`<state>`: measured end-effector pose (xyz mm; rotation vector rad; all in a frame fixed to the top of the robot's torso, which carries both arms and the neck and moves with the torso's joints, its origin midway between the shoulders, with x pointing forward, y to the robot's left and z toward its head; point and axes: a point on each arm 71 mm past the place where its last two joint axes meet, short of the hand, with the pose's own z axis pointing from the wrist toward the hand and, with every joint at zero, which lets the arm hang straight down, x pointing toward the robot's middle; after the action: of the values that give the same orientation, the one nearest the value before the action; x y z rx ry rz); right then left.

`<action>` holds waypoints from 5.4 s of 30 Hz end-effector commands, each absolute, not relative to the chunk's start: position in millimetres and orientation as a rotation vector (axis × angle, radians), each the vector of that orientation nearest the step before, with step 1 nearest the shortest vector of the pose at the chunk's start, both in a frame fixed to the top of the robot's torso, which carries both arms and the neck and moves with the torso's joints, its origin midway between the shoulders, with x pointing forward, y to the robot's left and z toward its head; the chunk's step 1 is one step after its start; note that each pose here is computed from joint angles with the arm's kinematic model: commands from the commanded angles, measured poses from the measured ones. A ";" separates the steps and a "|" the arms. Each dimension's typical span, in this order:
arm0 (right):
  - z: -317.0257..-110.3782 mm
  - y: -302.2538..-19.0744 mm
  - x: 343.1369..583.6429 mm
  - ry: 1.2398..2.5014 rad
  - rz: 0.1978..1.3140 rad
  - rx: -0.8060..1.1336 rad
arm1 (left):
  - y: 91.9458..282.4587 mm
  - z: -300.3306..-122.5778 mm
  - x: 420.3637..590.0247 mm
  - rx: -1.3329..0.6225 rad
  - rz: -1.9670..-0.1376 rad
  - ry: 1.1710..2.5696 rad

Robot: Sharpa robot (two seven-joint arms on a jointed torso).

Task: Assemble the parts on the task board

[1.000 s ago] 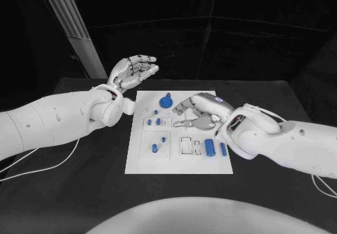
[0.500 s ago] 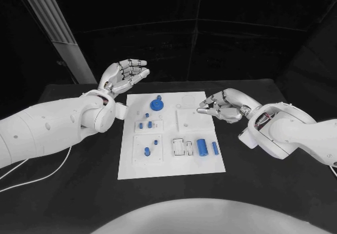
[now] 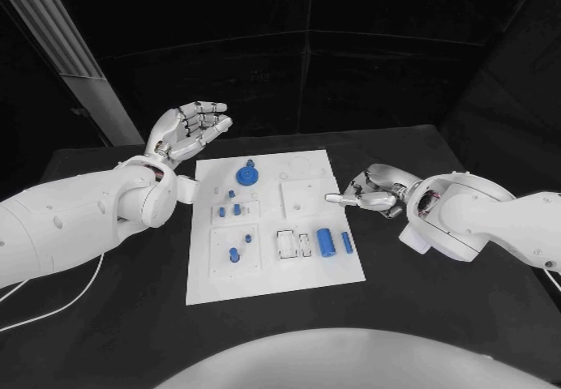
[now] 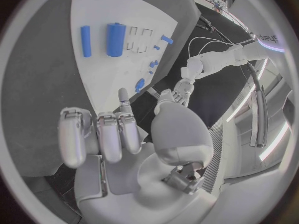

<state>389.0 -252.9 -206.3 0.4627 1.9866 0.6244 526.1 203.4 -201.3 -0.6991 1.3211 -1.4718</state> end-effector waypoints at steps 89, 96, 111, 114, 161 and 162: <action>-243.2 -202.1 376.2 2.168 0.662 0.479 | 207.7 -191.1 519.1 -0.585 -1.586 1.169; -232.9 -203.3 378.0 2.160 0.767 0.627 | 206.5 -191.2 519.5 -0.584 -1.587 1.170; -244.3 -184.2 382.3 2.316 0.880 0.766 | 204.8 -191.5 520.2 -0.584 -1.589 1.173; -247.6 -180.2 383.8 2.354 0.877 0.768 | 205.5 -191.5 520.5 -0.585 -1.587 1.173; -257.9 -155.5 393.8 2.426 0.669 0.535 | 207.4 -191.8 519.8 -0.588 -1.588 1.177; -257.9 -155.4 393.9 2.426 0.667 0.532 | 207.5 -191.8 519.8 -0.588 -1.588 1.177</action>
<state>394.3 -156.3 -258.1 0.5637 2.4131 0.6786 524.6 208.9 -205.0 -0.7078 1.3313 -1.4762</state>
